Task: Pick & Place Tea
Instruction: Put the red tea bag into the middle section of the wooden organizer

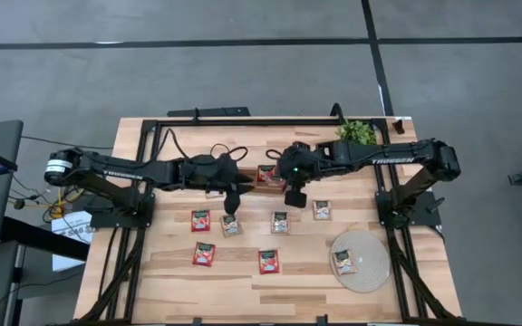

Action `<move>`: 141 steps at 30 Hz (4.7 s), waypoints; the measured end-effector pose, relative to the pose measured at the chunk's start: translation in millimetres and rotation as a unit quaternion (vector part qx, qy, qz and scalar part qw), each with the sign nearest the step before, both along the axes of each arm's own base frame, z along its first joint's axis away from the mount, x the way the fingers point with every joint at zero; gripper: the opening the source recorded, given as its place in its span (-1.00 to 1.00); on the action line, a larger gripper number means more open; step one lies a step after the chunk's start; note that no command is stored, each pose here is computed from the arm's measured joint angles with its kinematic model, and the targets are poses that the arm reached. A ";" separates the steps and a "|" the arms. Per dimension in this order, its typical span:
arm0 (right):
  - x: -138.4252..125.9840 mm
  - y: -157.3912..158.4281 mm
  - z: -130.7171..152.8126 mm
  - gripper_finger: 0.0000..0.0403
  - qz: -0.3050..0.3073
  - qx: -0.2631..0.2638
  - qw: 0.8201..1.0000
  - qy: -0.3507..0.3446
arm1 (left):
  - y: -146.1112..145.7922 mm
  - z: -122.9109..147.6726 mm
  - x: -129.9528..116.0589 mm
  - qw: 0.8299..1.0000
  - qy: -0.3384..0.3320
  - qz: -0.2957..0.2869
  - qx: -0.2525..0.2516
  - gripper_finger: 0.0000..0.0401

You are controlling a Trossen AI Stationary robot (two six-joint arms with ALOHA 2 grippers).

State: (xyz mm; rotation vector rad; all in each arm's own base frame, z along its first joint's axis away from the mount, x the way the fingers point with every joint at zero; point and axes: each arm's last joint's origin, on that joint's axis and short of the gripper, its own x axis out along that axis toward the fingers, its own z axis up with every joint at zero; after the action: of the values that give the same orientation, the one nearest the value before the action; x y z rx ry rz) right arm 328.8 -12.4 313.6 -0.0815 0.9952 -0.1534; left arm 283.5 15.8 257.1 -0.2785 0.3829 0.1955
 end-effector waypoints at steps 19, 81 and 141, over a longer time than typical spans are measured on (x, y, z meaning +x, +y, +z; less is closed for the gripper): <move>55.4 -48.5 -31.4 -1.00 0.010 -0.011 0.999 0.046 | 23.8 33.4 -103.9 0.977 0.118 0.177 0.026 -0.47; 84.0 -81.6 -97.6 -0.57 -0.015 0.005 0.977 0.211 | 16.5 37.0 -132.0 0.979 0.142 0.143 0.004 -0.47; 67.6 135.1 -135.8 -0.62 0.133 0.177 0.966 0.132 | 14.8 40.7 -127.8 0.988 0.118 0.100 -0.003 -0.47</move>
State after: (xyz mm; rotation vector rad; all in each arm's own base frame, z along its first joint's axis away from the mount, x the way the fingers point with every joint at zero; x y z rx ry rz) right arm 396.4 122.7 177.8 0.0940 1.2526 0.2895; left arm 155.7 30.6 297.8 -0.3006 0.5904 0.4262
